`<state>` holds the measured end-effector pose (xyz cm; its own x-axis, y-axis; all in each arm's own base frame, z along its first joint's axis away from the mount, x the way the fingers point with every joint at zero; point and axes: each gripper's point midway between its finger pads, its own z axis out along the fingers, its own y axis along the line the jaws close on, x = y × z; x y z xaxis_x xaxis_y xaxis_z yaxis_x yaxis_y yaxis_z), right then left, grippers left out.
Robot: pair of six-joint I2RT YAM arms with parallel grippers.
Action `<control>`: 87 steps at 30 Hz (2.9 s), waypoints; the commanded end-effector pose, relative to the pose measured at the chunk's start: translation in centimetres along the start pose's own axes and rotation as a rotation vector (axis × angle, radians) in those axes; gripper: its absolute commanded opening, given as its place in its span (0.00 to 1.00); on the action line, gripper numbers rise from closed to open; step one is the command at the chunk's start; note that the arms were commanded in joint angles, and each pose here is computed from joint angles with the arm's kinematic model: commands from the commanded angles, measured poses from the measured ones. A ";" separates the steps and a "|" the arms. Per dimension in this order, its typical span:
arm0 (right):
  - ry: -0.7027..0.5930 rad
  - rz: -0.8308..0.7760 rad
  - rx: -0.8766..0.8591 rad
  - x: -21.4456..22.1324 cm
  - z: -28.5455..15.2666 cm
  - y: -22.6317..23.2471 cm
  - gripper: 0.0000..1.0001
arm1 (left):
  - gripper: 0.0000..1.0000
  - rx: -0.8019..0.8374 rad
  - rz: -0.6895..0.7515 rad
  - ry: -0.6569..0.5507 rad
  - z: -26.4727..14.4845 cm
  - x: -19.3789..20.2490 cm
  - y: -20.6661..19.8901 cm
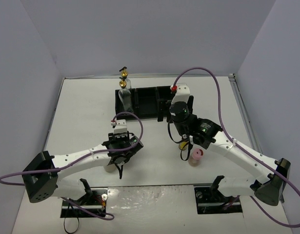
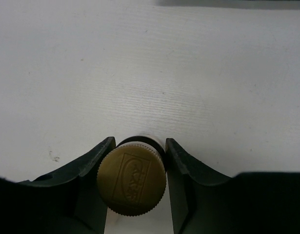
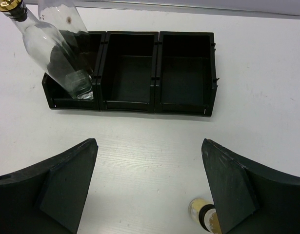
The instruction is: Organize the condiment bottles
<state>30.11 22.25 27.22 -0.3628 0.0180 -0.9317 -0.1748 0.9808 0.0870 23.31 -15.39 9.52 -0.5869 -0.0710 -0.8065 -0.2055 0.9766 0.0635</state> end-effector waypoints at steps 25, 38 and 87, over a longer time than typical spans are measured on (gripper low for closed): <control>-0.091 0.240 0.130 -6.6 1.3 -12.2 0.87 | 0.00 0.319 0.091 -0.194 -0.1 -22.1 -16.8; -0.071 0.228 0.131 -6.3 1.9 -13.1 0.87 | 0.00 0.376 0.068 -0.253 6.7 -27.7 -19.8; -0.081 0.200 0.136 -5.1 1.3 -13.7 0.87 | 0.85 0.406 0.031 -0.370 17.3 -27.1 -21.1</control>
<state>34.91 9.05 28.54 -0.3690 0.2070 -0.9061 0.0282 0.9769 0.2117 57.13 -30.65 11.62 -0.3956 0.0381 -0.9176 0.1613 0.9865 -0.0286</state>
